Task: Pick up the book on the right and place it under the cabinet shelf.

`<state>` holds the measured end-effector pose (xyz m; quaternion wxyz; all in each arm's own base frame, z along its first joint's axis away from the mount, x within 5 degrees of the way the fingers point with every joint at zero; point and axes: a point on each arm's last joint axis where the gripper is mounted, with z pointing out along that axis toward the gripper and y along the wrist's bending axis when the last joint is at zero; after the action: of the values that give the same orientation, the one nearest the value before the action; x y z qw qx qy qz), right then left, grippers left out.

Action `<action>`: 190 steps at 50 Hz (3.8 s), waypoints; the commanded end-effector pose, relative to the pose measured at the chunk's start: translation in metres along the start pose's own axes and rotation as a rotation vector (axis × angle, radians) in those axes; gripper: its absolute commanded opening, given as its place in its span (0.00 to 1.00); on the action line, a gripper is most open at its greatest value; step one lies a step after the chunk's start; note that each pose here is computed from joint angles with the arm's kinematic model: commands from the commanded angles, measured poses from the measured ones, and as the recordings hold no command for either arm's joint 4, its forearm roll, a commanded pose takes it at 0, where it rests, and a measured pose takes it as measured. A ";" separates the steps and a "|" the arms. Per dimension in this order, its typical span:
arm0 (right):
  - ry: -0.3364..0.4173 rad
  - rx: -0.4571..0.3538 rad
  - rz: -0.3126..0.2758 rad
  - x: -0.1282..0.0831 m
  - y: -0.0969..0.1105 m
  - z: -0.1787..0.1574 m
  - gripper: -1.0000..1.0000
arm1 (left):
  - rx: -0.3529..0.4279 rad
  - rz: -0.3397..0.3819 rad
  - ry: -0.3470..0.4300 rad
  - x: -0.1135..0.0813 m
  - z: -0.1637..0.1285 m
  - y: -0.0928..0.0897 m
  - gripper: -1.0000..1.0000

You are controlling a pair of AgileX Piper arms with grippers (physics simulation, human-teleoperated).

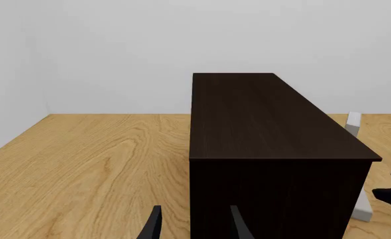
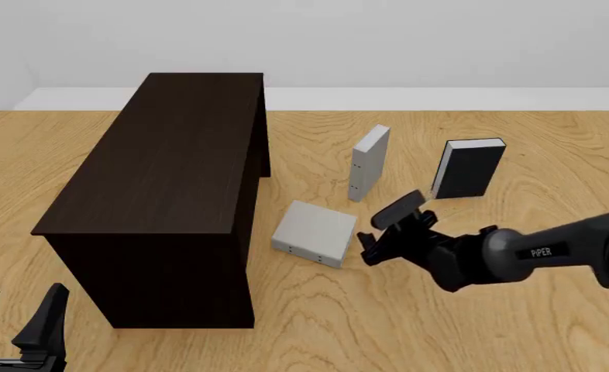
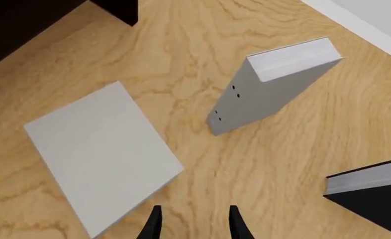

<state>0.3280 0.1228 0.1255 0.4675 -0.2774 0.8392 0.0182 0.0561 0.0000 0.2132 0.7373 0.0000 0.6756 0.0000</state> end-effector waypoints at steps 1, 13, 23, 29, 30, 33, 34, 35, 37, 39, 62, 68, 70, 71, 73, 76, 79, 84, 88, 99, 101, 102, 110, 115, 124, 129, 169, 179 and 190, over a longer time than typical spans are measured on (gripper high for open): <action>0.014 -0.010 -0.002 0.005 0.004 0.008 1.00 | 0.000 0.000 0.000 0.000 0.000 0.000 1.00; 0.020 -0.013 0.002 0.006 0.005 0.011 1.00 | 0.000 0.000 0.000 0.000 0.000 0.000 1.00; 0.018 -0.020 -0.006 0.004 0.008 0.015 1.00 | 0.000 0.000 0.000 0.000 0.000 0.000 1.00; 0.010 -0.020 -0.014 0.000 0.008 0.014 1.00 | 0.000 0.000 0.000 0.000 0.000 0.000 1.00; 0.011 -0.023 -0.011 0.000 0.009 0.015 1.00 | 0.000 0.000 0.000 0.000 0.000 0.000 1.00; 0.012 -0.025 -0.014 0.000 0.010 0.017 1.00 | 0.000 0.000 0.000 0.000 0.000 0.000 1.00; 0.013 -0.025 -0.015 0.001 0.009 0.018 1.00 | 0.000 0.000 0.000 0.000 0.000 0.000 1.00; 0.014 -0.026 -0.016 0.001 0.010 0.019 1.00 | 0.000 0.000 0.000 0.000 0.000 0.000 1.00; 0.012 -0.027 -0.019 0.000 0.011 0.020 1.00 | 0.000 0.000 0.000 0.000 0.000 0.000 1.00; 0.007 -0.027 -0.022 -0.001 0.010 0.019 1.00 | 0.000 0.000 0.000 0.000 0.000 0.000 1.00; -0.009 -0.055 -0.051 -0.015 0.022 0.032 1.00 | 0.000 0.000 0.000 0.000 0.000 0.000 1.00; -0.013 -0.065 -0.061 -0.019 0.027 0.036 1.00 | 0.000 0.000 0.000 0.000 0.000 0.000 1.00; -0.012 -0.067 -0.063 -0.019 0.027 0.037 1.00 | 0.000 0.000 0.000 0.000 0.000 0.000 1.00; -0.012 -0.068 -0.062 -0.019 0.028 0.037 1.00 | 0.000 0.000 0.000 0.000 0.000 0.000 1.00; -0.013 -0.069 -0.066 -0.019 0.029 0.037 1.00 | 0.000 0.000 0.000 0.000 0.000 0.000 1.00; -0.014 -0.071 -0.067 -0.020 0.030 0.039 1.00 | 0.000 0.000 0.000 0.000 0.000 0.000 1.00; -0.017 -0.071 -0.070 -0.022 0.029 0.039 1.00 | 0.000 0.000 0.000 0.000 0.000 0.000 1.00; -0.025 -0.075 -0.075 -0.029 0.031 0.039 1.00 | 0.000 0.000 0.000 0.000 0.000 0.000 1.00; -0.028 -0.077 -0.078 -0.031 0.032 0.041 1.00 | 0.000 0.000 0.000 0.000 0.000 0.000 1.00; -0.025 -0.096 -0.085 -0.033 0.041 0.047 1.00 | 0.000 0.000 0.000 0.000 0.000 0.000 1.00; -0.025 -0.096 -0.088 -0.033 0.041 0.048 1.00 | 0.000 0.000 0.000 0.000 0.000 0.000 1.00; -0.025 -0.100 -0.084 -0.034 0.043 0.049 1.00 | 0.000 0.000 0.000 0.000 0.000 0.000 1.00; -0.021 -0.117 -0.092 -0.035 0.051 0.057 1.00 | 0.000 0.000 0.000 0.000 0.000 0.000 1.00; -0.018 -0.123 -0.096 -0.035 0.054 0.061 1.00 | 0.000 0.000 0.000 0.000 0.000 0.000 1.00; -0.027 -0.140 -0.107 -0.044 0.063 0.065 1.00 | 0.000 0.000 0.000 0.000 0.000 0.000 1.00; -0.030 -0.147 -0.114 -0.047 0.066 0.066 1.00 | 0.000 0.000 0.000 0.000 0.000 0.000 1.00; -0.058 -0.194 -0.144 -0.069 0.094 0.079 1.00 | 0.000 0.000 0.000 0.000 0.000 0.000 1.00; -0.067 -0.190 -0.151 -0.071 0.093 0.081 1.00 | 0.000 0.000 0.000 0.000 0.000 0.000 1.00; -0.070 -0.189 -0.149 -0.073 0.093 0.083 1.00 | 0.000 0.000 0.000 0.000 0.000 0.000 1.00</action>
<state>0.3736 0.2536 0.1100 0.4597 -0.3953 0.7927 0.0647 0.0561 0.0000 0.2132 0.7373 0.0000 0.6756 0.0000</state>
